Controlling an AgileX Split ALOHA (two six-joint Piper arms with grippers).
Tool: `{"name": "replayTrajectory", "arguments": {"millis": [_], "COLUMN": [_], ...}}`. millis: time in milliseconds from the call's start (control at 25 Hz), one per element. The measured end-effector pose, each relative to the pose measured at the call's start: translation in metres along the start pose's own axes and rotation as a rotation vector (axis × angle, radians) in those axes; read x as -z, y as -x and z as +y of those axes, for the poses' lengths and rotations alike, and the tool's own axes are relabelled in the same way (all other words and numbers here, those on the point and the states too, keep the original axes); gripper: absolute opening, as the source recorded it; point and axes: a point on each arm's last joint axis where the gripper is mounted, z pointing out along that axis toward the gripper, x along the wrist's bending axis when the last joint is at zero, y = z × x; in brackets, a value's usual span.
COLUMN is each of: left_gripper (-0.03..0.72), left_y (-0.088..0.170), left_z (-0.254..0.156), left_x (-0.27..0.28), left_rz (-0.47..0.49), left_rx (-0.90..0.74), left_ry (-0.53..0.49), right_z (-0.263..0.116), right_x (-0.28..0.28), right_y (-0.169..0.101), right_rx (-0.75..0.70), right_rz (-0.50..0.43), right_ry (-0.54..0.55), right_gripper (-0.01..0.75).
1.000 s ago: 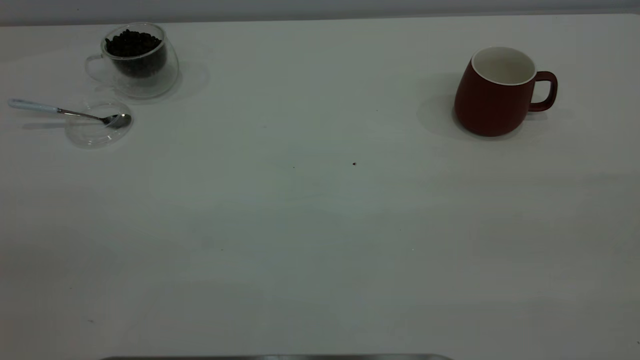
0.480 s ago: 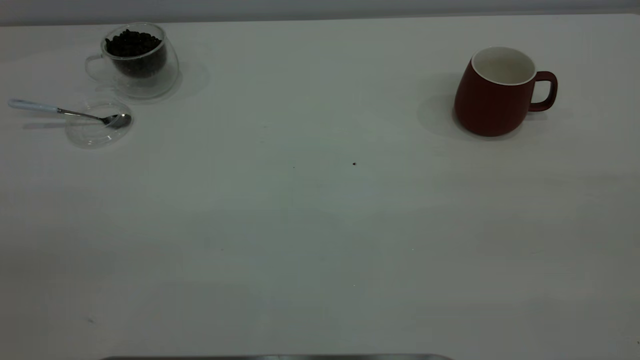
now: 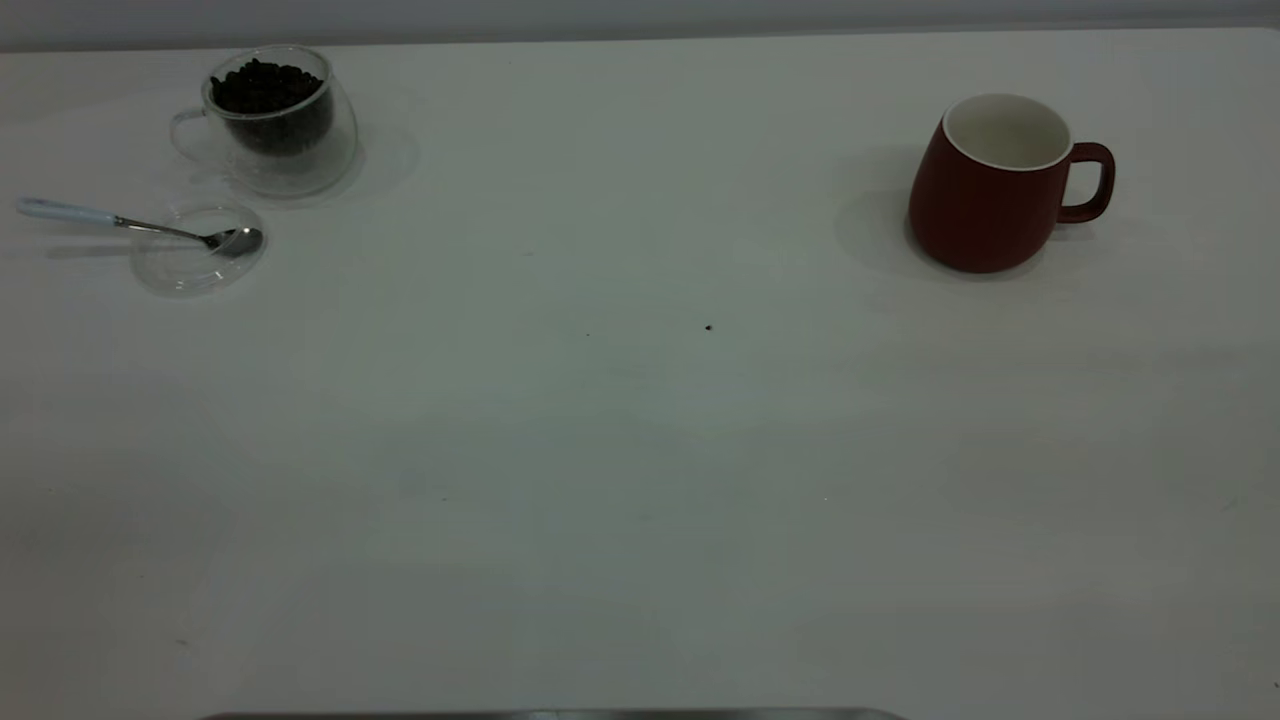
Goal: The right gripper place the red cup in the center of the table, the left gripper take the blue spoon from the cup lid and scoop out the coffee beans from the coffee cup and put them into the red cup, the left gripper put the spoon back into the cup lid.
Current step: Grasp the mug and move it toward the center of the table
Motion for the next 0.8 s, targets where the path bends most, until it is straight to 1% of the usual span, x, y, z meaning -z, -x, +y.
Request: {"name": "replayTrajectory", "arguments": {"millis": [320,440,560,800], "left_gripper": [0.518,0.518,0.518,0.518], "left_y": [0.0,0.0,0.0,0.0], "left_z": [0.0,0.0,0.0,0.0], "left_x": [0.0,0.0,0.0,0.0], "left_rz": [0.0,0.0,0.0,0.0], "left_rx": [0.001,0.001,0.001,0.001], "left_ry": [0.0,0.0,0.0,0.0], "right_z": [0.001,0.01,0.029,0.083], "right_x": [0.001,0.0,-0.01,-0.052], "right_y": [0.0,0.001,0.004,0.011], "right_rx": [-0.002,-0.002,-0.001,0.047], "right_rz": [0.0,0.0,-0.003,-0.012], "right_ry": [0.004,-0.01,-0.038,-0.099], "right_gripper": [0.588,0.588,0.588,0.588]}}
